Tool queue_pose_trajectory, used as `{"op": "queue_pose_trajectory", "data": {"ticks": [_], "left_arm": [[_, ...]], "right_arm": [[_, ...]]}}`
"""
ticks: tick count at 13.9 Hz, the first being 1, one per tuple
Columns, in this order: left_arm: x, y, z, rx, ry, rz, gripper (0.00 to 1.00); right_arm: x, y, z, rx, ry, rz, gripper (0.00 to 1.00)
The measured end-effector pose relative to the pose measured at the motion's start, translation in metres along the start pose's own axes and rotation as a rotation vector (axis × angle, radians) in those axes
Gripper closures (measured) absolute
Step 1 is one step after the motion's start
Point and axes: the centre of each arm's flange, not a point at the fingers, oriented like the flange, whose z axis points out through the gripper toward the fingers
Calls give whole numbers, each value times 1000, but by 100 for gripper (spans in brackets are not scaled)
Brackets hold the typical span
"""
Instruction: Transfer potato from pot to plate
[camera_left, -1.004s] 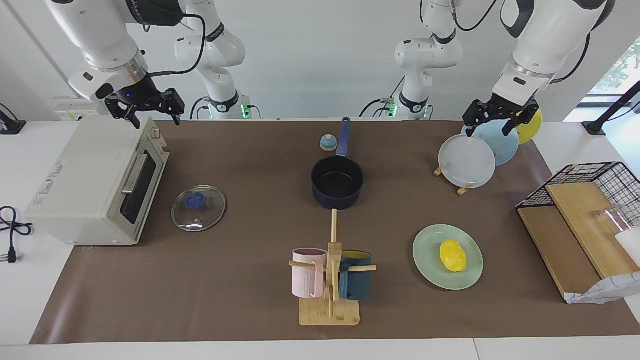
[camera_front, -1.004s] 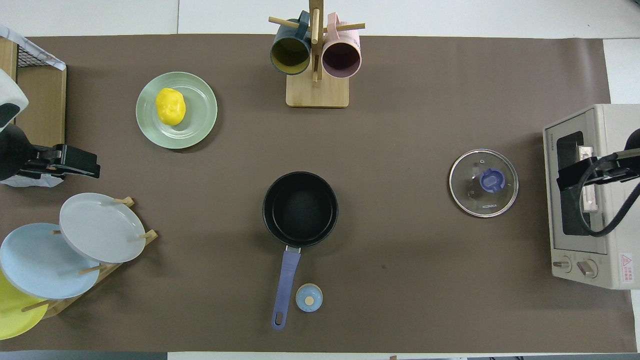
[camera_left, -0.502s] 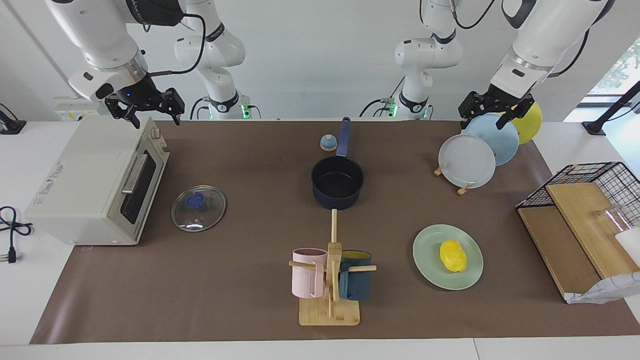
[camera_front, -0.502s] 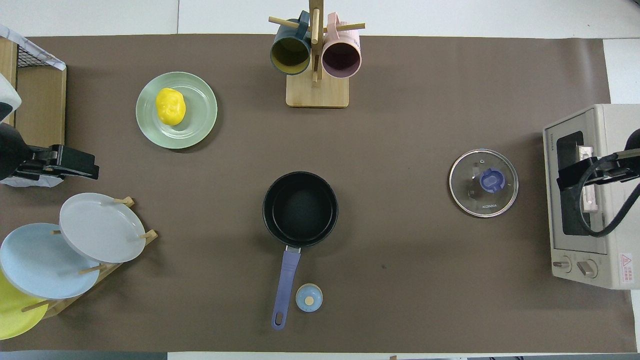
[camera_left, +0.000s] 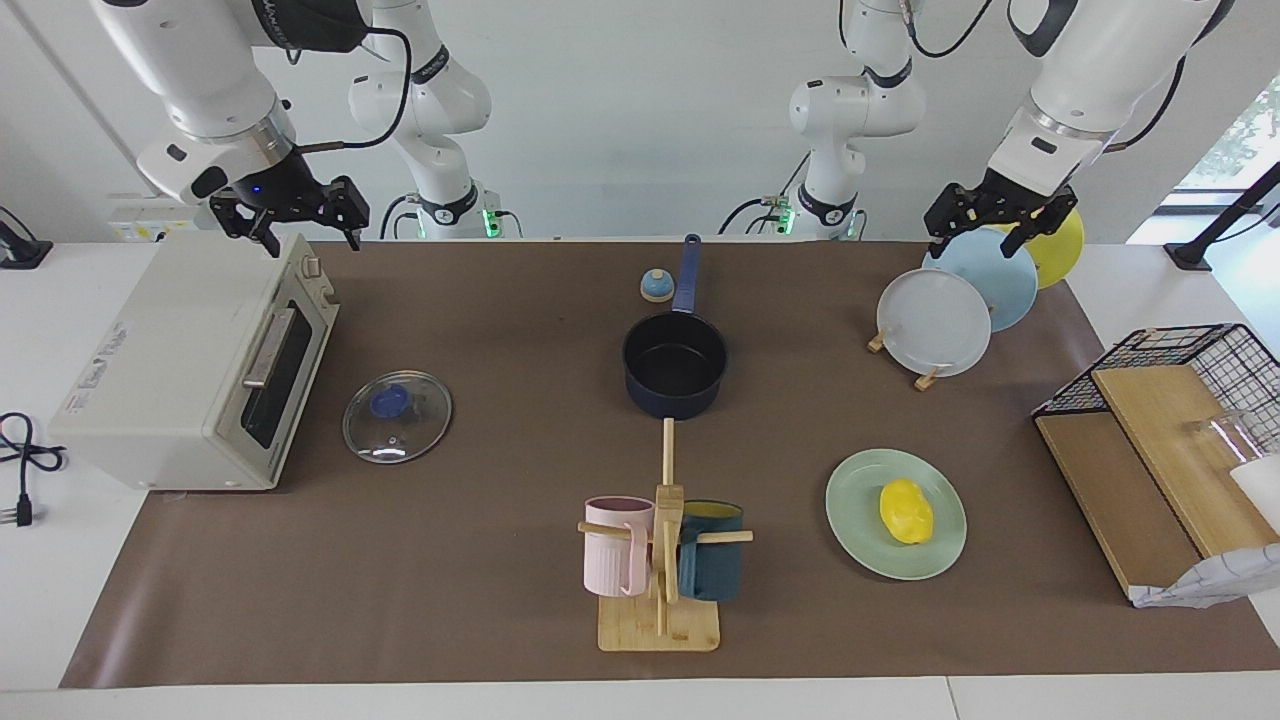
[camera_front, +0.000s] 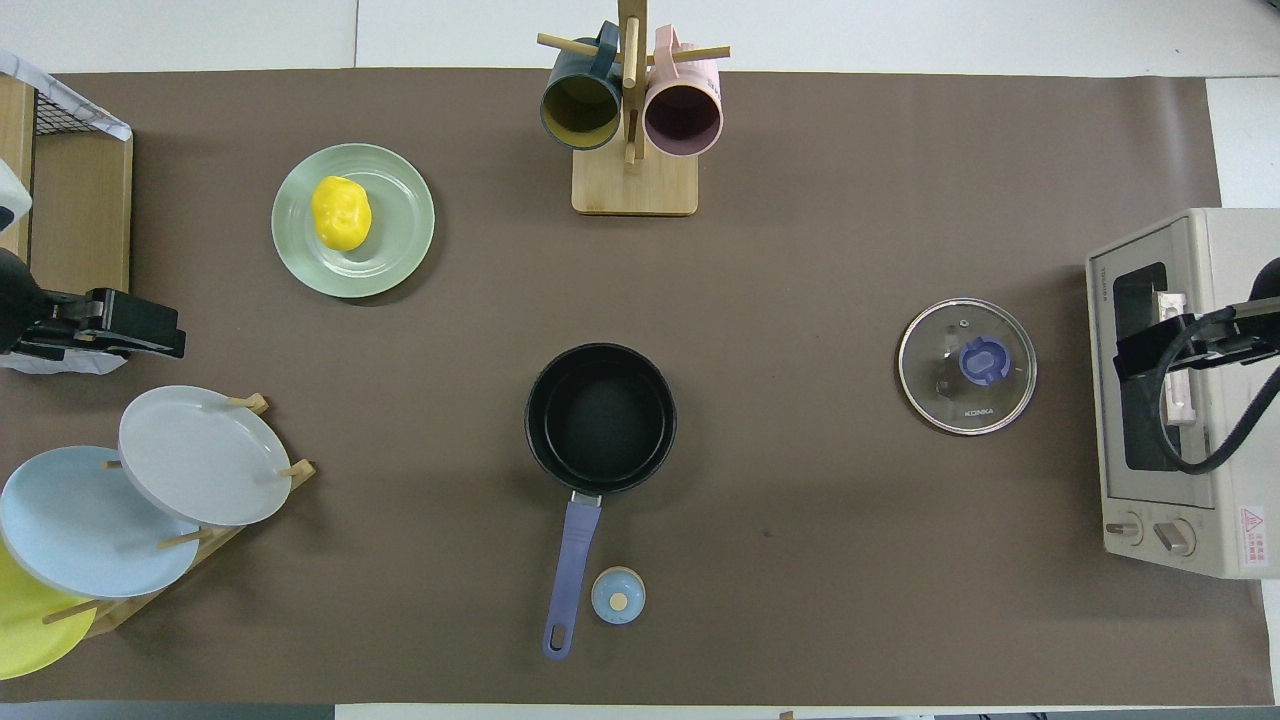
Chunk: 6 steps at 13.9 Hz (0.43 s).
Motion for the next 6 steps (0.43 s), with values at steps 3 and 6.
{"op": "queue_pose_trajectory", "data": {"ticks": [3, 6], "left_arm": [[0, 0, -1, -2, 2, 0, 0], [0, 0, -1, -2, 3, 0, 0]], "right_arm": [[0, 0, 0, 0, 0, 0, 0], [0, 0, 0, 0, 0, 0, 0]]}}
